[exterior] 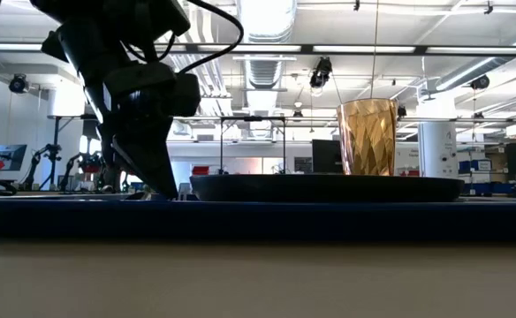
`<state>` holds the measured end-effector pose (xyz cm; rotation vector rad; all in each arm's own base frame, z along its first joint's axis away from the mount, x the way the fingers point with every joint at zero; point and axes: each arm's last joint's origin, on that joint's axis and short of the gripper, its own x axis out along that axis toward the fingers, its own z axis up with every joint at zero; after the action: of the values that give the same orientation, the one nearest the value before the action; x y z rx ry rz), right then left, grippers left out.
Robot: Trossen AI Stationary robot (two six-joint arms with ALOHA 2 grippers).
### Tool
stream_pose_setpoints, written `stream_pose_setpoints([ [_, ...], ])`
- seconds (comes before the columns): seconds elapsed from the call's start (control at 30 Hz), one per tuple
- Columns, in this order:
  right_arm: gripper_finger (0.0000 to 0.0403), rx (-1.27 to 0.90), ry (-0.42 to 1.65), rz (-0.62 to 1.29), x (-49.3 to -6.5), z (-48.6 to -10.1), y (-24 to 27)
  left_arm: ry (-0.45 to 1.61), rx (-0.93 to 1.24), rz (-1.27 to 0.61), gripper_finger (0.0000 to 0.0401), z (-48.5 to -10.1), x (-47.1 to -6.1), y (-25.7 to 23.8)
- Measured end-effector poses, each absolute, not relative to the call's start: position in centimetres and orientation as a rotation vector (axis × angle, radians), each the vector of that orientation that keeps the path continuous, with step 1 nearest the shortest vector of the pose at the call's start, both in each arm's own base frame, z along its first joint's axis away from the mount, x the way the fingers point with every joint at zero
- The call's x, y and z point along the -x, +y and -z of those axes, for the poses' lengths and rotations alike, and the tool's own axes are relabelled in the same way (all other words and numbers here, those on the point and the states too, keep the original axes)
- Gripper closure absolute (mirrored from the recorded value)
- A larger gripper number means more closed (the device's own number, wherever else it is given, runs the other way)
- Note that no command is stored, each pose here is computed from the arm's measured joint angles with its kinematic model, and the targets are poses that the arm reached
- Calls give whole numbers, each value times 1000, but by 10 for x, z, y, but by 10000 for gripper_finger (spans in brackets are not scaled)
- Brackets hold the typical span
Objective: Pick and place plate/cup/fork/spoon on tray
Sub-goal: Adjust the orange fork on the blue tray
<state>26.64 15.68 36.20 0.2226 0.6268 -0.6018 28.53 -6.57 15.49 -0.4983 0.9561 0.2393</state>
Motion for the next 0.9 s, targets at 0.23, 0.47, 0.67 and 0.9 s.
stream_pose_setpoints([
  [0.23,394,-232,621,601,-267,-362,157,938,504,-231,401,-149,-291,-67],
  [0.47,394,-232,621,601,-267,-362,157,950,516,-208,401,-143,-293,-69],
  [0.67,394,-232,621,601,-267,-362,157,980,526,-179,401,-141,-290,-70],
  [0.9,394,-230,622,600,-267,-362,157,1035,518,-163,401,-139,-286,-71],
])
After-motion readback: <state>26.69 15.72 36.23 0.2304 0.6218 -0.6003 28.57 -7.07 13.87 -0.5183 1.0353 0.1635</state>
